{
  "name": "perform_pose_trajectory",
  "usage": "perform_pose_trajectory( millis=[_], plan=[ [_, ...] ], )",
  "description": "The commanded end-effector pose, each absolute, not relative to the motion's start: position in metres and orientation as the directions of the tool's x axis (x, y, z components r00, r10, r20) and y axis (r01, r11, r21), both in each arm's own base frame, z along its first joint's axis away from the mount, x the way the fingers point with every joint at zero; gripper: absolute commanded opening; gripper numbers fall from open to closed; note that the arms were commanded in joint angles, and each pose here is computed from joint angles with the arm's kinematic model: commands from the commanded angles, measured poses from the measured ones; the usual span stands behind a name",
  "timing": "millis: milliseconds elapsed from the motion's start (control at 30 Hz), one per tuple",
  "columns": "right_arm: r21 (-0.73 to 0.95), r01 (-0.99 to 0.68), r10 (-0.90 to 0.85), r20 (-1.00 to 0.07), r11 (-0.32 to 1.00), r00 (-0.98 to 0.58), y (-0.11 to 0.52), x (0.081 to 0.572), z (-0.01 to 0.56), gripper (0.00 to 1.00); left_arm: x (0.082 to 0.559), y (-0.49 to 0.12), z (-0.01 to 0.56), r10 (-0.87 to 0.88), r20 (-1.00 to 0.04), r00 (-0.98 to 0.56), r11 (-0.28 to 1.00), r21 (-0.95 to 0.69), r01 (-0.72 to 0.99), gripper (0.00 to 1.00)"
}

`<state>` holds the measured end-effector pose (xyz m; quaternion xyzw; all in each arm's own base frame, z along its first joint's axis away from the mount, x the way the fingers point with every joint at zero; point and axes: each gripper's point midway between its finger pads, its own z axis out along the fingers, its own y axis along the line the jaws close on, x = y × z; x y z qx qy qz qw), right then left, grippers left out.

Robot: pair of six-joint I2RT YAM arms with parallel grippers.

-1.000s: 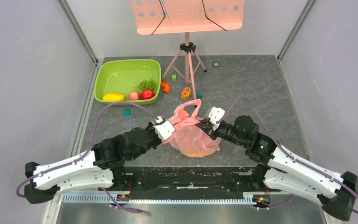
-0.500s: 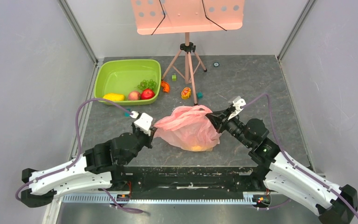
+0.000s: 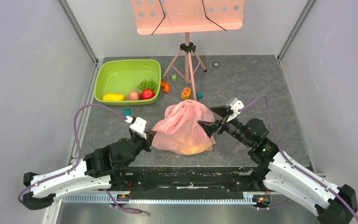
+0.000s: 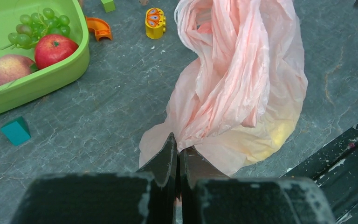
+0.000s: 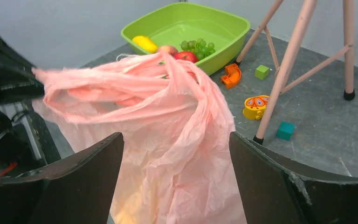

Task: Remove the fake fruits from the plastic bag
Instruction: Untie the plastic bag at the center of the board.

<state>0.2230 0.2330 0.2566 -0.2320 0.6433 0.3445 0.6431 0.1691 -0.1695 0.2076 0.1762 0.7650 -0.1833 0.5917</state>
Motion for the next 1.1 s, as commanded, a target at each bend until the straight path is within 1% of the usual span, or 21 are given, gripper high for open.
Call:
perform_pose_trajectory(
  millis=[0, 167, 233, 367, 500, 600, 700, 800, 900, 1067],
  plan=[
    [-0.099, -0.816, -0.008, -0.993, 0.57, 0.116, 0.242, 0.214, 0.275, 0.88, 0.172, -0.18, 0.225, -0.003, -0.98, -0.2, 0.856, -0.106, 0.506, 0.02],
    [-0.224, -0.879, -0.123, -0.974, 0.421, 0.189, 0.261, 0.206, 0.285, 0.89, 0.17, -0.186, 0.224, 0.021, -0.984, -0.18, 0.836, -0.081, 0.543, 0.02],
    [-0.276, -0.881, -0.139, -0.961, 0.385, 0.241, 0.267, 0.208, 0.299, 0.89, 0.168, -0.19, 0.222, 0.034, -0.986, -0.165, 0.818, -0.067, 0.571, 0.02],
    [-0.429, -0.865, -0.24, -0.896, 0.259, 0.373, 0.277, 0.212, 0.313, 0.89, 0.162, -0.198, 0.223, 0.062, -0.991, -0.121, 0.775, -0.029, 0.631, 0.02],
    [-0.497, -0.86, -0.352, -0.83, 0.114, 0.433, 0.289, 0.223, 0.315, 0.89, 0.159, -0.202, 0.223, 0.097, -0.992, -0.085, 0.741, 0.015, 0.671, 0.02],
    [-0.493, -0.87, -0.407, -0.794, -0.003, 0.452, 0.299, 0.23, 0.315, 0.88, 0.158, -0.203, 0.222, 0.115, -0.991, -0.072, 0.73, 0.035, 0.682, 0.02],
    [-0.478, -0.874, -0.437, -0.771, -0.082, 0.463, 0.309, 0.237, 0.318, 0.87, 0.158, -0.204, 0.222, 0.122, -0.99, -0.064, 0.726, 0.045, 0.686, 0.02],
    [-0.422, -0.889, -0.473, -0.756, -0.177, 0.453, 0.317, 0.24, 0.31, 0.83, 0.157, -0.206, 0.221, 0.132, -0.989, -0.06, 0.72, 0.054, 0.692, 0.02],
    [-0.363, -0.902, -0.514, -0.741, -0.235, 0.432, 0.321, 0.245, 0.299, 0.79, 0.157, -0.207, 0.221, 0.143, -0.988, -0.057, 0.715, 0.063, 0.696, 0.02],
    [-0.305, -0.914, -0.559, -0.724, -0.268, 0.405, 0.326, 0.252, 0.281, 0.76, 0.157, -0.209, 0.219, 0.153, -0.987, -0.057, 0.71, 0.069, 0.7, 0.02]
  ],
)
